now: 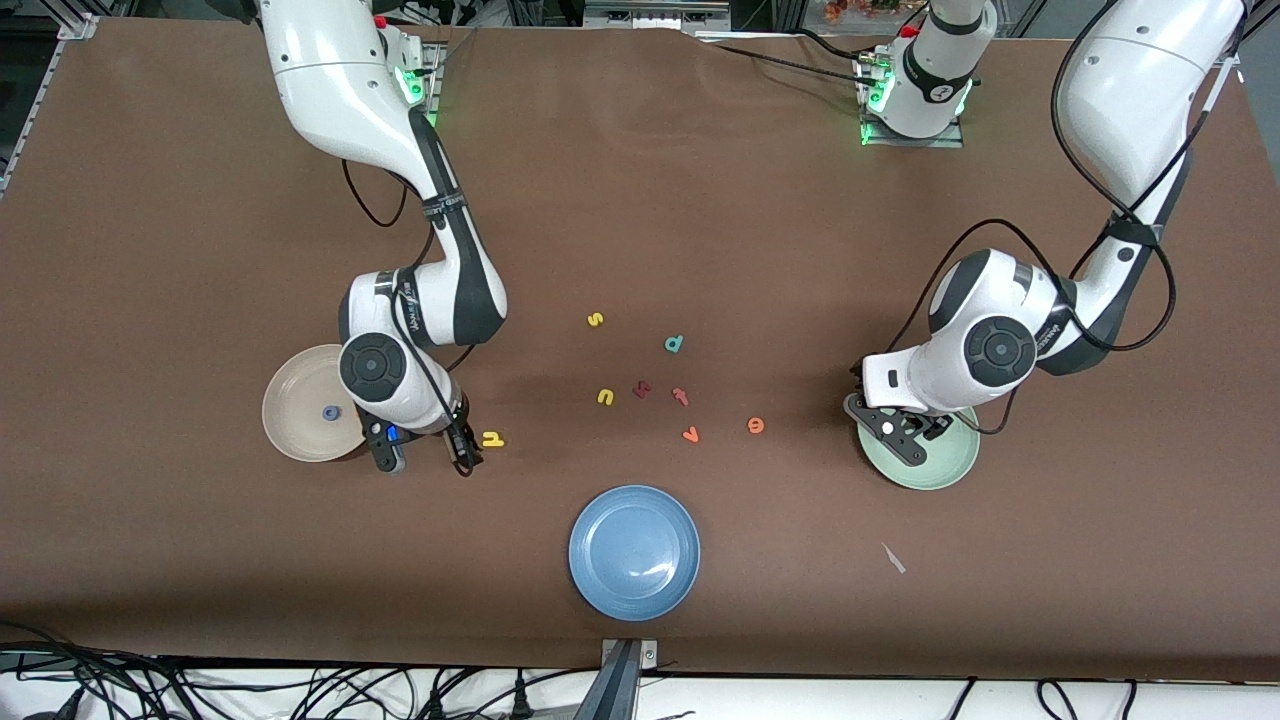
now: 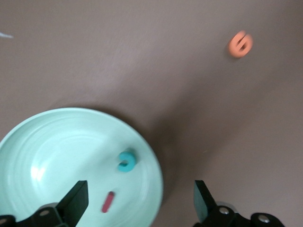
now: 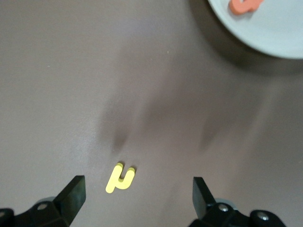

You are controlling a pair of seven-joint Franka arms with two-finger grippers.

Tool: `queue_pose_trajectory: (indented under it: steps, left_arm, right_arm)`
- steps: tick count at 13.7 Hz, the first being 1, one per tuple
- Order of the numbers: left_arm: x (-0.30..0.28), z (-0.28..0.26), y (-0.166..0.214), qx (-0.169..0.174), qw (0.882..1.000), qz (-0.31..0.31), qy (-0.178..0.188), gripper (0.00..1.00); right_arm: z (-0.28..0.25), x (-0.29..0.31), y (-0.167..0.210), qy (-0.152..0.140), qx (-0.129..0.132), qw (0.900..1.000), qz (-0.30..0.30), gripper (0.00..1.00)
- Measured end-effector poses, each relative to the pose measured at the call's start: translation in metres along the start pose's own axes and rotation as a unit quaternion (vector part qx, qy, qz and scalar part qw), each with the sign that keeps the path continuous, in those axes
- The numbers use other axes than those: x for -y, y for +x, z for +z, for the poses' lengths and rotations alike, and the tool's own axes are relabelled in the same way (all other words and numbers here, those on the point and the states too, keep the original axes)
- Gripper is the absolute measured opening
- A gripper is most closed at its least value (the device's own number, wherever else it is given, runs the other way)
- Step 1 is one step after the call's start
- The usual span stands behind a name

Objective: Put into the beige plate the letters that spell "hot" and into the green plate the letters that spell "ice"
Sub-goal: 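Move both grippers to the yellow u and orange 6 letters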

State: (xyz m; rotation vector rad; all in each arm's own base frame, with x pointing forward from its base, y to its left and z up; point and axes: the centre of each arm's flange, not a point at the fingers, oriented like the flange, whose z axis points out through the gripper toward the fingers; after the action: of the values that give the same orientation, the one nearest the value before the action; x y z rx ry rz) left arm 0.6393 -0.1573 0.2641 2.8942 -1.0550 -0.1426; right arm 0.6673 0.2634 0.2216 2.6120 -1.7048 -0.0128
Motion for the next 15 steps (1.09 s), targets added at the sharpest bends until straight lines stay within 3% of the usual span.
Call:
queue_pose_trajectory:
  steps: [5,10,12,14,15]
  left_arm:
    - [-0.066,-0.011,0.039,-0.014,0.996,-0.082,-0.003,0.93]
    - [-0.114,0.005,0.071,-0.013,0.986,-0.167,-0.014,0.90]
    - [-0.122,0.017,0.080,-0.011,0.983,-0.183,-0.017,0.85]
    - [-0.122,0.025,0.085,-0.017,0.981,-0.194,-0.015,0.70]
    - [-0.123,0.030,0.088,-0.022,0.980,-0.197,-0.013,0.70]
  right_arm:
    - [0.018,0.001,-0.008,0.001,-0.007,0.999,0.031,1.00]
    - [0.031,0.002,-0.009,0.008,-0.013,0.999,0.049,1.00]
    - [0.034,0.003,-0.009,0.012,-0.015,0.999,0.049,1.00]
    - [0.035,0.004,-0.010,0.015,-0.016,0.999,0.048,1.00]
    - [0.035,0.004,-0.011,0.016,-0.015,0.999,0.048,1.00]
